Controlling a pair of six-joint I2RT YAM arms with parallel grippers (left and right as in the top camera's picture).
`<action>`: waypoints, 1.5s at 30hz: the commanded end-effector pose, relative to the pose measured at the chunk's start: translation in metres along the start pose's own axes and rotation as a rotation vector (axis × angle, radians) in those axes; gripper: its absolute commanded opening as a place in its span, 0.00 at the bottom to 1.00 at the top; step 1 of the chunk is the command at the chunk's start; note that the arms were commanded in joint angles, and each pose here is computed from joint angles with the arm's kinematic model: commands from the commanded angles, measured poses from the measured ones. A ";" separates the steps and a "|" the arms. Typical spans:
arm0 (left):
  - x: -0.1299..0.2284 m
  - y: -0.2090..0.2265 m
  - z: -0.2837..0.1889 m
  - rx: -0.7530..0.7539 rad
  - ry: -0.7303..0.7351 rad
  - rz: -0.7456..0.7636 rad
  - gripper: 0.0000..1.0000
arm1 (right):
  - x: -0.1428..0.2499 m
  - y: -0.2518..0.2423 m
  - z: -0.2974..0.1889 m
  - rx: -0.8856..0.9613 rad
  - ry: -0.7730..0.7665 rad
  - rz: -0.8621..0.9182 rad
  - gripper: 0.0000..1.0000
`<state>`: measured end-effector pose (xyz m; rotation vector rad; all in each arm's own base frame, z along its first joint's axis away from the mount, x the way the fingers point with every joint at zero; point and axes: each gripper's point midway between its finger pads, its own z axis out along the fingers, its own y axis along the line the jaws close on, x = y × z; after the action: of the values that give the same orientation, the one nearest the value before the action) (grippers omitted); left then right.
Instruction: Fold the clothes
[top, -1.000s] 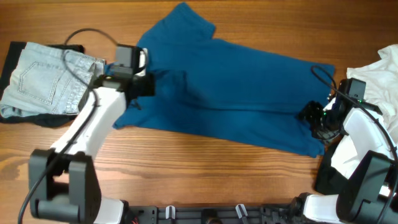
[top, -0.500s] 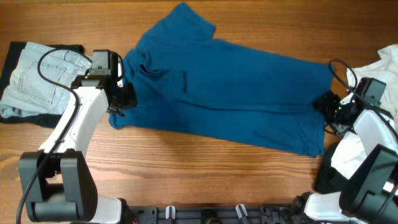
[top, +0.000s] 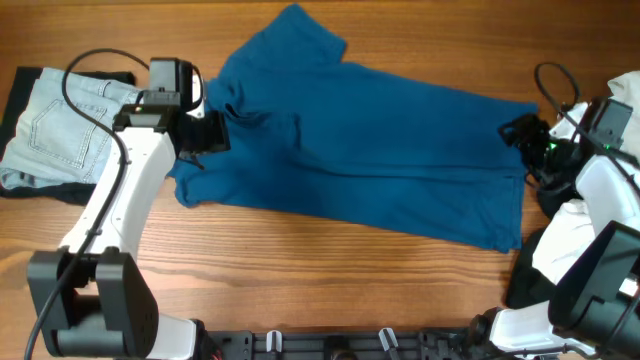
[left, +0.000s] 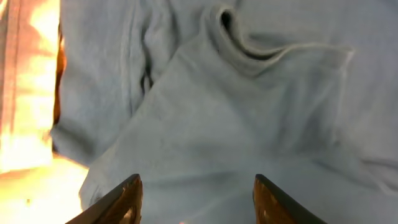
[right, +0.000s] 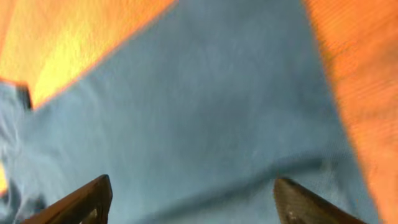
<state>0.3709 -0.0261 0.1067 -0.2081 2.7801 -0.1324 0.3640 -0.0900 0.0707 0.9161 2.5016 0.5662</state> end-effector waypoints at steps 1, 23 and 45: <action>0.020 0.030 0.002 -0.108 0.074 -0.094 0.55 | 0.024 -0.001 -0.004 0.017 0.117 -0.001 0.84; 0.151 0.082 0.090 -0.231 0.464 -0.460 0.04 | 0.054 -0.027 0.001 0.115 0.196 0.048 0.91; 0.128 0.080 -0.005 -0.169 0.347 -0.470 0.75 | -0.053 0.017 0.005 -0.062 -0.220 -0.126 0.91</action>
<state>0.2123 0.0287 0.0238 -1.0923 3.1400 0.0138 0.4015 -0.1111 0.0874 0.7595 2.3403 0.4594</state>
